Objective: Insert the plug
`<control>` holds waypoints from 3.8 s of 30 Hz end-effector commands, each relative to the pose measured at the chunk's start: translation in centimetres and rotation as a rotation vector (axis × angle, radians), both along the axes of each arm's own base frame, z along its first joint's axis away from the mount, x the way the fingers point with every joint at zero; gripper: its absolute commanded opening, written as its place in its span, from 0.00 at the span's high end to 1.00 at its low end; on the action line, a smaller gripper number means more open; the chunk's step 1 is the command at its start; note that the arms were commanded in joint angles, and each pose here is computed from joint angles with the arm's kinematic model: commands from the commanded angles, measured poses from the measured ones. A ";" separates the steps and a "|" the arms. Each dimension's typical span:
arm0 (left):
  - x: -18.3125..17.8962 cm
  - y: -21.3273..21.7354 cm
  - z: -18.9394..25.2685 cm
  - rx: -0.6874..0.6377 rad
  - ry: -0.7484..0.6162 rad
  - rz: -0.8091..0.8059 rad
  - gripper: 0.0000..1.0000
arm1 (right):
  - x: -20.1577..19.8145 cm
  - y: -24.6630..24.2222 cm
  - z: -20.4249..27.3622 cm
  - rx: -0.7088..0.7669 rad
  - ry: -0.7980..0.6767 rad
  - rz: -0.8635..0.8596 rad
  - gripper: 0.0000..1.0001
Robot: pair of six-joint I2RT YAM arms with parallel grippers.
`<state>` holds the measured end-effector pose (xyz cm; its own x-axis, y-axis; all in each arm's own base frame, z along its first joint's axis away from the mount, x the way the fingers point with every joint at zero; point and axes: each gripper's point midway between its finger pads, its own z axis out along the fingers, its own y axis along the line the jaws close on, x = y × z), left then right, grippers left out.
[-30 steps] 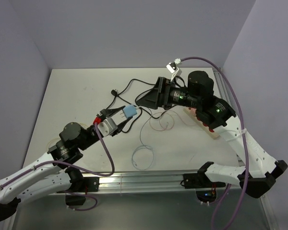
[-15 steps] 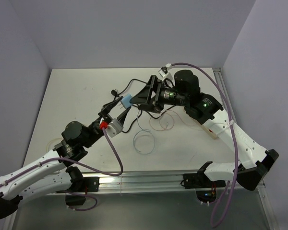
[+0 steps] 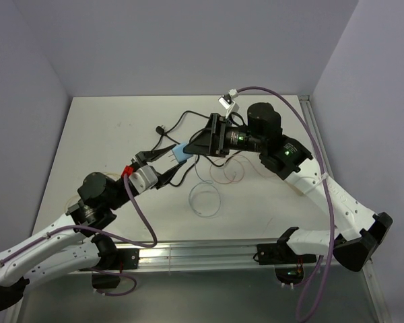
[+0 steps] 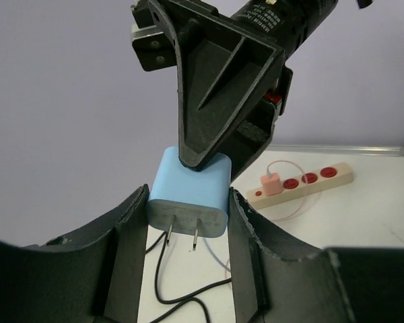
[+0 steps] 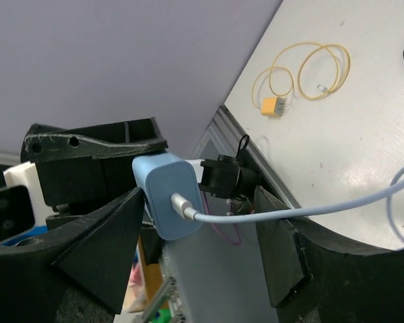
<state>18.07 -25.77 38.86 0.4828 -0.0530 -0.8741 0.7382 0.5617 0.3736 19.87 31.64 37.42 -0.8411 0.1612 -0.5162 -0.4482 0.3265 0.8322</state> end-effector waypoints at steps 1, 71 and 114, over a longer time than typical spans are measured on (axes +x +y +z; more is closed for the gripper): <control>-2.4 -0.2 2.2 -0.089 0.004 -0.122 1.00 | -0.9 -0.2 3.2 0.070 -0.187 0.048 0.27; -0.2 5.7 -2.6 -0.286 0.472 0.139 0.01 | 21.3 -38.1 -22.7 -1.573 -0.130 -0.581 1.00; -2.2 4.6 -2.9 -0.257 0.458 0.022 0.00 | 10.4 -37.7 -30.1 -1.273 -0.319 -0.081 1.00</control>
<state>16.07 -21.40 34.84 0.0244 -0.2611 -0.9650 0.7747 0.6151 -0.1468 30.46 -6.10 6.34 -0.6681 -0.5508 -0.5002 -0.5166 0.8273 -0.2208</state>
